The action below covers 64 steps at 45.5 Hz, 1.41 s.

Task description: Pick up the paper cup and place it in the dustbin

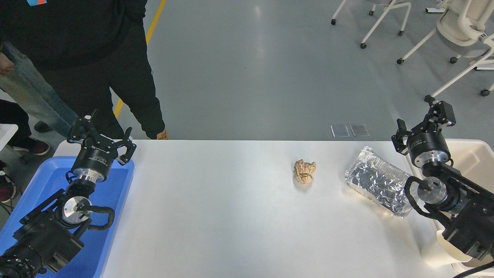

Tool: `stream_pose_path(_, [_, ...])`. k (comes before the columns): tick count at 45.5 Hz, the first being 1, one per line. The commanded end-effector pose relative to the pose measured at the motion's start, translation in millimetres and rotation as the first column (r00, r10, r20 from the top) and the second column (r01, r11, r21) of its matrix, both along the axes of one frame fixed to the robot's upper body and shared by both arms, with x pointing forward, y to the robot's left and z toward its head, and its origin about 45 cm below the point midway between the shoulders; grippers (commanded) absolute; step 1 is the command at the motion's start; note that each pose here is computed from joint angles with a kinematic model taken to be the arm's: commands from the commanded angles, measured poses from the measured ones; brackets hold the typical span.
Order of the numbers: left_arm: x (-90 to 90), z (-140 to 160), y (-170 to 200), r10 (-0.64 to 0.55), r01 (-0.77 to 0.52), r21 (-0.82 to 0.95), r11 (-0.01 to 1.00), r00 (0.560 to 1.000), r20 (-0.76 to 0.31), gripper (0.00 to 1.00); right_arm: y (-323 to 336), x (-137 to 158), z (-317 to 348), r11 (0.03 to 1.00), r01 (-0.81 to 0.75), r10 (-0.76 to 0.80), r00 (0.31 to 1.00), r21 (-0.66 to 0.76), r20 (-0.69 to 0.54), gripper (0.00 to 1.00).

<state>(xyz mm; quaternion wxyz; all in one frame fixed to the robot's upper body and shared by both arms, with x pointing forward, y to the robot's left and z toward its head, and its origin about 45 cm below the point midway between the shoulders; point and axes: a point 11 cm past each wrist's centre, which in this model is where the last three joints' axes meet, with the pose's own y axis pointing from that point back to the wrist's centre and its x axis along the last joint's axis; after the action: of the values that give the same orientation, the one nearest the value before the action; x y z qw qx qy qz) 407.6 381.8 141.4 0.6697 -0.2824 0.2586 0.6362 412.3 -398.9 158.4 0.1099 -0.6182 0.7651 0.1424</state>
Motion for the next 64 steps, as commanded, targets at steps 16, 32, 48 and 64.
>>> stream_pose_path(16, [0.0,0,0,0.000,0.000,-0.001,1.000,1.000,0.002,0.99,20,3,-5,0.999,-0.024,0.024,1.000,0.031,-0.001,1.00])
stream_pose_path(32, [0.2,1,0,-0.001,0.001,-0.002,1.000,1.000,0.003,0.99,25,8,-1,0.999,-0.029,0.028,1.000,0.035,0.010,1.00])
stream_pose_path(48, [0.0,0,0,0.000,0.000,-0.001,1.000,1.000,0.002,0.99,27,6,-6,0.998,-0.060,0.059,0.998,0.000,-0.017,1.00])
stream_pose_path(64, [0.0,0,0,0.000,0.000,-0.001,1.000,1.000,0.002,0.99,21,21,9,0.859,-0.367,0.262,0.914,-0.358,-0.311,1.00])
